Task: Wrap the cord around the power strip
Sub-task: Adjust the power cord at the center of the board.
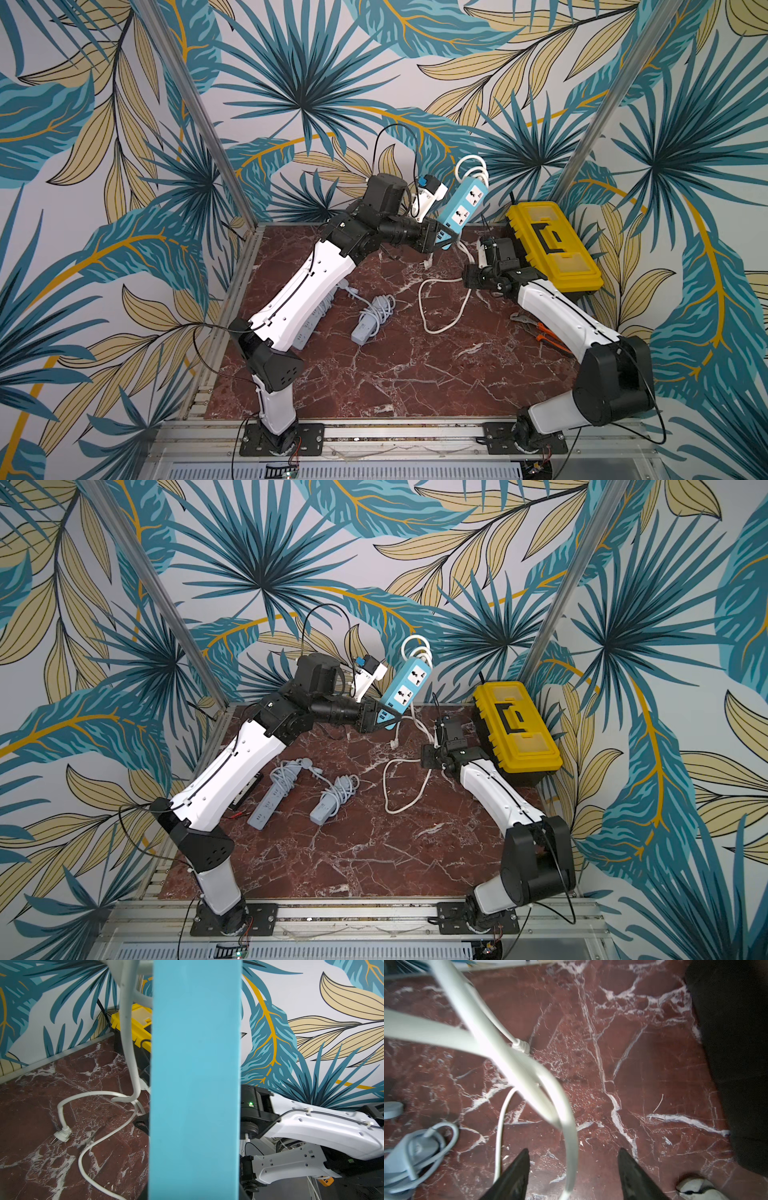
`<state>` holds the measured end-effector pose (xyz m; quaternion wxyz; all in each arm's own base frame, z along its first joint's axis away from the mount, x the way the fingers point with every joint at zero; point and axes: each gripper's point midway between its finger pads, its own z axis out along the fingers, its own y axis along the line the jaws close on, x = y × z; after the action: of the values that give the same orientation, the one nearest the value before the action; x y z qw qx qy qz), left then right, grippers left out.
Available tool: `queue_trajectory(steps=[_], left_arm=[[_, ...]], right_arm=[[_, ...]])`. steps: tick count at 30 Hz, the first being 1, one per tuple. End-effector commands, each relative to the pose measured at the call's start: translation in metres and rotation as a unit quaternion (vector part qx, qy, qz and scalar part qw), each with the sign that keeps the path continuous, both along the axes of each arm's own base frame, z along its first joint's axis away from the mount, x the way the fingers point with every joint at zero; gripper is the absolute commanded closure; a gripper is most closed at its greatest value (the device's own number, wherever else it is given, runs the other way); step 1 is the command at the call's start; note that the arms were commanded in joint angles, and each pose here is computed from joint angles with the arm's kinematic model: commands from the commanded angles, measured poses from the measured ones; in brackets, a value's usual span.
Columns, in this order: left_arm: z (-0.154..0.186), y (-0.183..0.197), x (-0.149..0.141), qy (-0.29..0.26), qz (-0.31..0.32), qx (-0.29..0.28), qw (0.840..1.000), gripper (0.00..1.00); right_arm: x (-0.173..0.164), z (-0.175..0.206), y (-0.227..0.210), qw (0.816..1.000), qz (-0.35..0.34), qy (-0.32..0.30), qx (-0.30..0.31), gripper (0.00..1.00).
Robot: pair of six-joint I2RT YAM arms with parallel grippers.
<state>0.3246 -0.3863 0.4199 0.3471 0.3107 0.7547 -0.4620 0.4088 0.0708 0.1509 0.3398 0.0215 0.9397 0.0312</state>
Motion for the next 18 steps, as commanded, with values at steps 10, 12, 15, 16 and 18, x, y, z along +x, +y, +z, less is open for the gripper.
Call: queue_trajectory(steps=[10,12,15,16,18], left_arm=[[-0.013,0.046,0.040,-0.013,0.095,0.018,0.995,0.99],[-0.050,0.079,0.067,0.030,0.146,0.043,0.988,1.00],[-0.099,0.101,0.077,0.072,0.172,0.080,0.979,1.00],[-0.111,0.104,0.075,0.081,0.175,0.091,0.977,1.00],[-0.139,0.113,0.073,0.104,0.186,0.110,0.971,1.00]], right_arm=[[0.018,0.000,-0.012,0.998,-0.012,0.037,-0.038,0.89],[0.014,0.036,-0.016,0.999,-0.012,0.008,-0.042,0.93],[0.014,0.083,-0.036,0.998,-0.042,-0.038,-0.035,0.95],[0.015,0.095,-0.047,0.996,-0.062,-0.049,-0.029,0.97],[0.015,0.118,-0.072,0.992,-0.107,-0.073,-0.013,1.00]])
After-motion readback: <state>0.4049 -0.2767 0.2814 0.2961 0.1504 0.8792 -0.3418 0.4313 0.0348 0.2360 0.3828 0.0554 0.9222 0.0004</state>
